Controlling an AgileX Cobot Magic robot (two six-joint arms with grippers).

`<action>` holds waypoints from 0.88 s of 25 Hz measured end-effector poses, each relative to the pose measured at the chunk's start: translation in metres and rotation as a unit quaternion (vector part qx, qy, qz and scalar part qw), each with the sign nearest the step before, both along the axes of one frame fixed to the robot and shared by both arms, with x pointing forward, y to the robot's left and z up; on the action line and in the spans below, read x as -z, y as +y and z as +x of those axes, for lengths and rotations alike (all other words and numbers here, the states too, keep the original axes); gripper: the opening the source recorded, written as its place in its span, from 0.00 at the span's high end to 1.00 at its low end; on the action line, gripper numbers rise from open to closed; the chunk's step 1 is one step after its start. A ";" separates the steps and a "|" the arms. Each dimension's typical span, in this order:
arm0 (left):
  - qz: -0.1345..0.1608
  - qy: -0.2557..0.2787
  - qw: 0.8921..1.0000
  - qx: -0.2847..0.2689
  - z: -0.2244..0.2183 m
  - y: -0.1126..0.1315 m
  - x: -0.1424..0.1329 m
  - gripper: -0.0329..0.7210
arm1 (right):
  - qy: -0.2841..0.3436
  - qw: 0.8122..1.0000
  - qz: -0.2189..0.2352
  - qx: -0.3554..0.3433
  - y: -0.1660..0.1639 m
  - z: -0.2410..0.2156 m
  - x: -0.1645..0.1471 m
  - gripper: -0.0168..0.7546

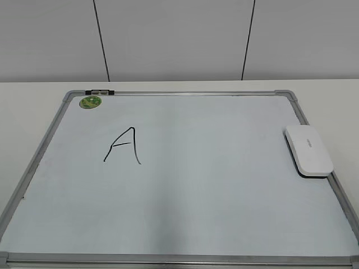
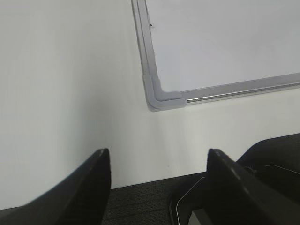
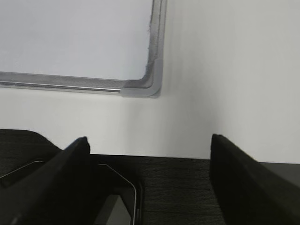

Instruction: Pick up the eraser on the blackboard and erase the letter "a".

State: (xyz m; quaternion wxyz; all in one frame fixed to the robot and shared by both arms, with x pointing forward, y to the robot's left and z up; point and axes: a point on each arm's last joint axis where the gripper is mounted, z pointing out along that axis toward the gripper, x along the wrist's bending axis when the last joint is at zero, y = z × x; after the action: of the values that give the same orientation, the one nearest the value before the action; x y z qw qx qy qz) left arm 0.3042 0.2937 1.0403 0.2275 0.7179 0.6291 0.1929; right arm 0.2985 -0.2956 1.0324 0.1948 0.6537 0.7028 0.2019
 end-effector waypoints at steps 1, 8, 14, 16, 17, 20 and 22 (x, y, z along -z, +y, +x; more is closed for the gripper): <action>0.000 0.000 1.000 0.000 0.000 0.000 0.000 0.33 | 0.000 1.000 -0.009 0.003 -0.002 0.000 0.000 0.22; 0.000 0.000 1.000 0.000 0.000 0.000 0.000 0.33 | -0.002 1.000 -0.019 0.012 -0.004 0.000 0.000 0.22; 0.000 0.000 1.000 0.000 0.000 0.000 0.000 0.33 | -0.003 1.000 -0.019 0.013 -0.004 0.000 0.000 0.22; 0.000 0.000 1.000 0.000 0.000 0.000 0.000 0.33 | -0.003 1.000 -0.019 0.013 -0.004 0.000 0.000 0.22; 0.000 0.000 1.000 0.000 0.000 0.000 0.000 0.33 | -0.003 1.000 -0.019 0.013 -0.004 0.000 0.000 0.22; 0.000 0.000 1.000 0.000 0.000 0.000 0.000 0.33 | -0.003 1.000 -0.019 0.013 -0.004 0.000 0.000 0.22; 0.000 -0.004 1.000 0.000 -0.002 0.000 0.000 0.33 | -0.003 1.000 -0.019 0.013 -0.004 0.000 0.000 0.22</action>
State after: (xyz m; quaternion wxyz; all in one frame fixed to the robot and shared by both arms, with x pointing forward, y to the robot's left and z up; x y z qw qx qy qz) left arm 0.3027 0.2937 1.0404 0.2302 0.7170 0.6281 0.1960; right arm 0.2980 -0.2998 1.0326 0.2118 0.6580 0.6977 0.1880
